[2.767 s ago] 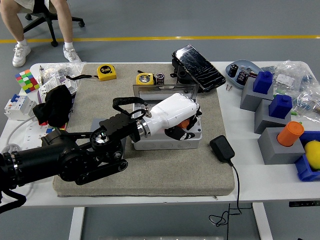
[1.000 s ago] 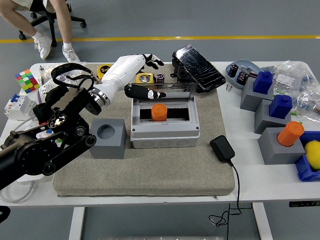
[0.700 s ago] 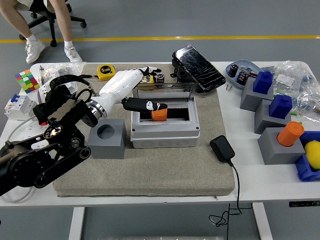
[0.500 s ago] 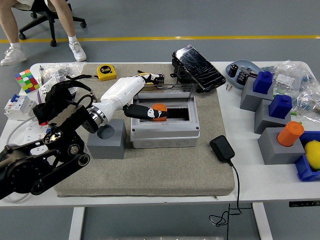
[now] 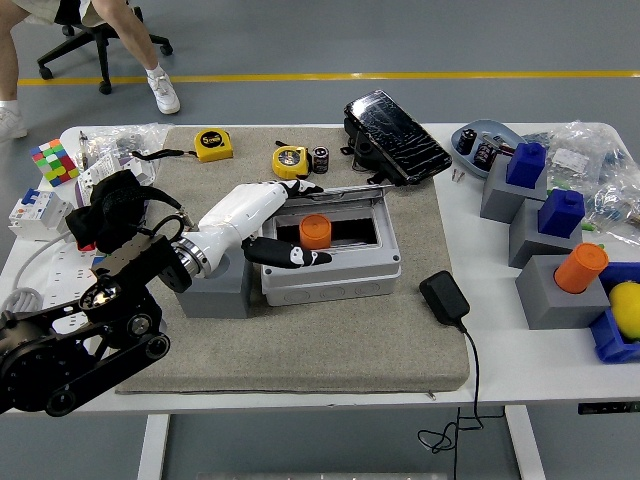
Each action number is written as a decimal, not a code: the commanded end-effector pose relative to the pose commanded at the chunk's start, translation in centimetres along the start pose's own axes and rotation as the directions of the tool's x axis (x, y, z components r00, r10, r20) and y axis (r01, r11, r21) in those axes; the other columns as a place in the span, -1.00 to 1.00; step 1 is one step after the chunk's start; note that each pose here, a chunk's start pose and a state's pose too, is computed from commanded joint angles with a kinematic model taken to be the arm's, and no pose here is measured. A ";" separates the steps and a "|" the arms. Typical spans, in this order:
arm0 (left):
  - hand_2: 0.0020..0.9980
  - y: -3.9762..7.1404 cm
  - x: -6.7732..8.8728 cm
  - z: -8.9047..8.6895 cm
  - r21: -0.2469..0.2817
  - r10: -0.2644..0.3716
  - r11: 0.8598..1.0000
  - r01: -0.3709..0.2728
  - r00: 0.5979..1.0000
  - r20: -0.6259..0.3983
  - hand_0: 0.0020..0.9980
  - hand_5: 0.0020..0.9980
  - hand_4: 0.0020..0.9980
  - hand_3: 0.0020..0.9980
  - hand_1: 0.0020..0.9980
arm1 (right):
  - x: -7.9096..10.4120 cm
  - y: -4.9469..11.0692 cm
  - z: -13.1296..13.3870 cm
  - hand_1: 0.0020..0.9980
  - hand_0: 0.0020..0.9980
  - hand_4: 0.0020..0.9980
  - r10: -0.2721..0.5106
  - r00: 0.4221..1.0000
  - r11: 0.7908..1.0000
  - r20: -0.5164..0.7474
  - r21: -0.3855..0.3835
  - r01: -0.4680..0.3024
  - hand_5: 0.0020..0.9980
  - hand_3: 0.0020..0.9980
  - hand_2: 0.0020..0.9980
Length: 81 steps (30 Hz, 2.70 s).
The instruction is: Fetch the battery,place it into the box,close the lid of the box
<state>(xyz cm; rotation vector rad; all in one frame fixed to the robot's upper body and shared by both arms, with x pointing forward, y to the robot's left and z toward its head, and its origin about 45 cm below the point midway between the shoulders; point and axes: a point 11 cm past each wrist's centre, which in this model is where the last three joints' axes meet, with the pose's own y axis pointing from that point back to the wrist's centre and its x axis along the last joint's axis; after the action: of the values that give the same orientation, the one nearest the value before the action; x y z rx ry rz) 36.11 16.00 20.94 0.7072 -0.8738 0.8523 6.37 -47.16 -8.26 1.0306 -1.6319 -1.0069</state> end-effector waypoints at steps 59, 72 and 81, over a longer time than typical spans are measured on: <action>0.46 6.1 9.9 -9.7 0.254 0.582 0.802 -0.541 0.610 -0.538 0.18 0.17 1.00 0.53 0.50 | -0.1 0.0 -0.1 0.35 0.29 0.99 -0.001 1.000 1.000 0.003 0.003 0.001 0.11 0.27 0.38; 0.39 8.8 10.6 -12.7 0.388 0.674 0.685 -0.616 0.335 -0.658 0.06 0.16 1.00 0.48 0.41 | -0.8 -0.1 -2.0 0.35 0.29 0.99 -0.012 1.000 0.999 0.000 0.032 0.012 0.11 0.27 0.38; 0.39 9.8 9.8 -13.7 0.414 0.681 0.693 -0.591 0.347 -0.645 0.05 0.16 1.00 0.48 0.41 | -0.1 0.0 -1.3 0.35 0.29 0.99 0.006 1.000 1.000 0.004 0.021 -0.006 0.11 0.27 0.38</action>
<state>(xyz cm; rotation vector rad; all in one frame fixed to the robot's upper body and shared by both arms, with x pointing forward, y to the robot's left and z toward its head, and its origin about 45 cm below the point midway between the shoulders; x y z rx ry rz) 36.22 35.12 24.79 -0.0297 -0.2641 1.7787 7.65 -47.32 -8.02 1.0379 -1.6510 -0.9907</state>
